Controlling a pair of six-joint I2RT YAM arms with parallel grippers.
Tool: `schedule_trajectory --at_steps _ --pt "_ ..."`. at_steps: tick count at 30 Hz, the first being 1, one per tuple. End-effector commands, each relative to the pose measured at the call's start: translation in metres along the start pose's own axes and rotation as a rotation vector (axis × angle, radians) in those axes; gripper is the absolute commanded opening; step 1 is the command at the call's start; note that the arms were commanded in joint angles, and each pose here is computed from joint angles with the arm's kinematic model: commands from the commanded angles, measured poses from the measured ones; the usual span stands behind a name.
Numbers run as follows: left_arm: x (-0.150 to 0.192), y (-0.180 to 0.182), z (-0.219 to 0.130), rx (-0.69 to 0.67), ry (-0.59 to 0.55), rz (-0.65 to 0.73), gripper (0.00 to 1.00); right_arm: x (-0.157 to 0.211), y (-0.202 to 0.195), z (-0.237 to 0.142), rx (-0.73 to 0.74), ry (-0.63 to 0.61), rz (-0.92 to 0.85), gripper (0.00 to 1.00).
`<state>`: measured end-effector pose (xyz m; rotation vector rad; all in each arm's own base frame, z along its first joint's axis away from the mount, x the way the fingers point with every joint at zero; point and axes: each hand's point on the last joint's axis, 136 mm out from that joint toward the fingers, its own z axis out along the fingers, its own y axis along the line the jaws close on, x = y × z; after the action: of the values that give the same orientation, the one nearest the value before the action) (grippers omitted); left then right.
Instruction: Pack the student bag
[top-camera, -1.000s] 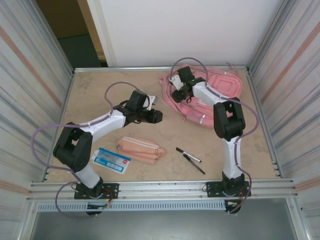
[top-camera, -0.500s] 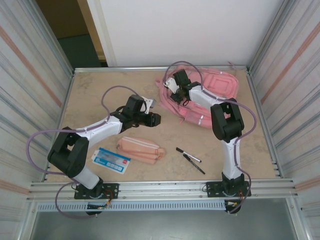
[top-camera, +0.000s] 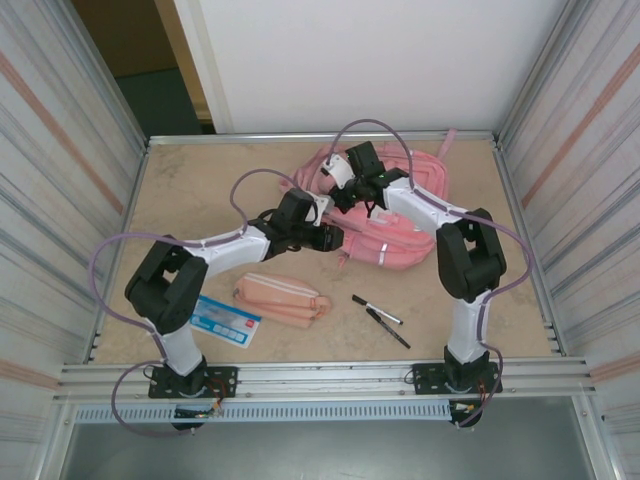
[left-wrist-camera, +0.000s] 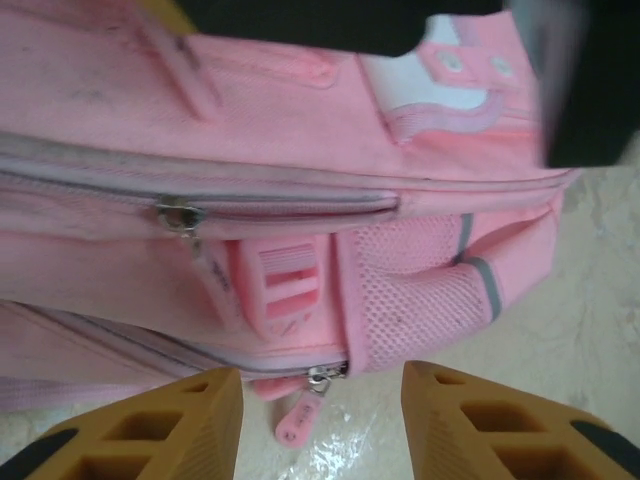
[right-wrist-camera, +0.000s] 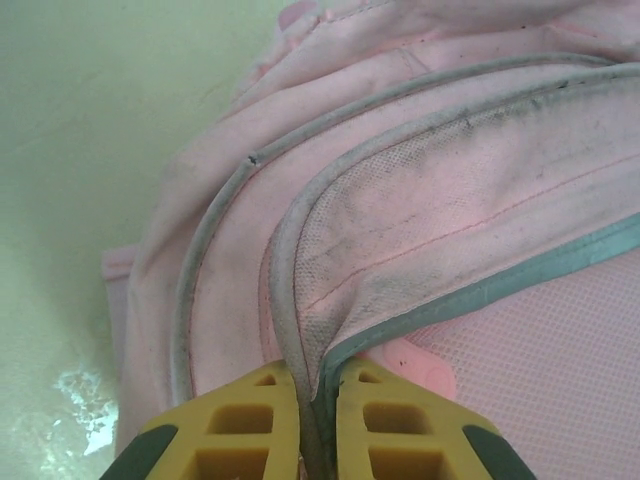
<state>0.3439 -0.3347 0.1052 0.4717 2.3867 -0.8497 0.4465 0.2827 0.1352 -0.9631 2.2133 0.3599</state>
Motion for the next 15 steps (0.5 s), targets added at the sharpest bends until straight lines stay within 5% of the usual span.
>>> schedule_trajectory --at_steps 1,10,15 --pt "-0.014 0.017 0.006 -0.089 -0.041 -0.046 0.45 -0.035 0.035 -0.033 -0.11 -0.121 0.02 0.0" --pt "-0.013 0.011 0.019 -0.04 -0.036 -0.056 0.42 -0.041 0.053 -0.044 -0.201 -0.146 0.056 0.0" --pt "-0.009 0.021 0.025 -0.077 -0.031 -0.064 0.2 -0.037 0.056 -0.045 -0.216 -0.127 0.056 0.0"
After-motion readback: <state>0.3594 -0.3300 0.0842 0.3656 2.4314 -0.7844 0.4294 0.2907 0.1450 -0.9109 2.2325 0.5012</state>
